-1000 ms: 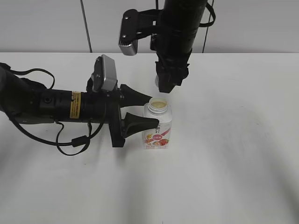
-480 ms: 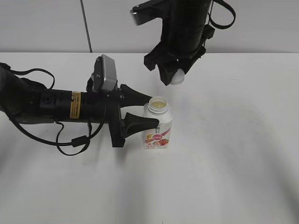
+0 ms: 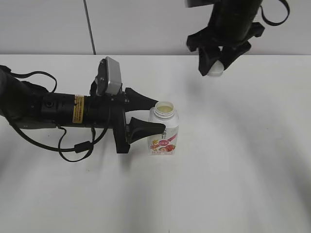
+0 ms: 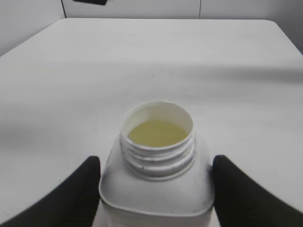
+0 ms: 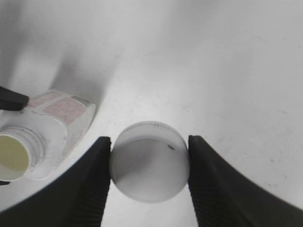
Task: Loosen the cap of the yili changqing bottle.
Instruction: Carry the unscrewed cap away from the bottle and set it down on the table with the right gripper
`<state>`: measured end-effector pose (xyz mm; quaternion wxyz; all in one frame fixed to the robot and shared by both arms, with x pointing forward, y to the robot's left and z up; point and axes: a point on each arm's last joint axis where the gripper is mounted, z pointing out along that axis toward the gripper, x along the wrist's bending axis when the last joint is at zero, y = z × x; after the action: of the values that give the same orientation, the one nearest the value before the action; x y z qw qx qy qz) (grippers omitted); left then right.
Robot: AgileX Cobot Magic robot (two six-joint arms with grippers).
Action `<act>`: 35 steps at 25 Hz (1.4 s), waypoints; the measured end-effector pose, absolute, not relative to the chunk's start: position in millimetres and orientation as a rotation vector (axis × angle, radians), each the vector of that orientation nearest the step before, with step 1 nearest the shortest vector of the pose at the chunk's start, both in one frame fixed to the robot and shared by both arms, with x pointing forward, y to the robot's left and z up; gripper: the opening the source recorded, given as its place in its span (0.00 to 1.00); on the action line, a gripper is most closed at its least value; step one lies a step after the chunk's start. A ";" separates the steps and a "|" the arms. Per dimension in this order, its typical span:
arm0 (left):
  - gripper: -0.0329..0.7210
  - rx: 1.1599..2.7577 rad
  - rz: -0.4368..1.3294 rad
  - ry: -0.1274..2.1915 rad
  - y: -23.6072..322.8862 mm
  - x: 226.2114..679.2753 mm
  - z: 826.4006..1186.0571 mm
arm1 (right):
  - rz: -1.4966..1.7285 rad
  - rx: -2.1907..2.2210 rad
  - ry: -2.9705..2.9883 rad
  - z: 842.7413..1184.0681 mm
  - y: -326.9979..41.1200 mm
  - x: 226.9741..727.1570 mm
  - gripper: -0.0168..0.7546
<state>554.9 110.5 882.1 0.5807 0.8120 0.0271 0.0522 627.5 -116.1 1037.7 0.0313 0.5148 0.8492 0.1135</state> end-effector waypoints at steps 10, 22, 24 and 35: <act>0.62 1.897 0.122 0.063 110.5 554.9 882.1 | 0.244 1.844 2.497 1006.4 -189.0 638.9 0.53; 0.62 1.897 0.122 0.063 110.5 554.9 882.2 | 0.313 1.931 2.357 926.9 -205.8 620.9 0.53; 0.62 1.897 0.122 0.063 110.5 554.9 882.2 | 0.348 1.941 2.316 919.7 -206.4 620.1 0.53; 0.62 1.897 0.121 0.062 110.5 554.8 882.1 | 0.296 2.003 2.311 888.8 -206.2 620.9 0.62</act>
<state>554.8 110.5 882.1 0.5809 0.8119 0.0267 0.0519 620.9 -206.2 888.8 0.0345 0.6514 0.7518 0.0963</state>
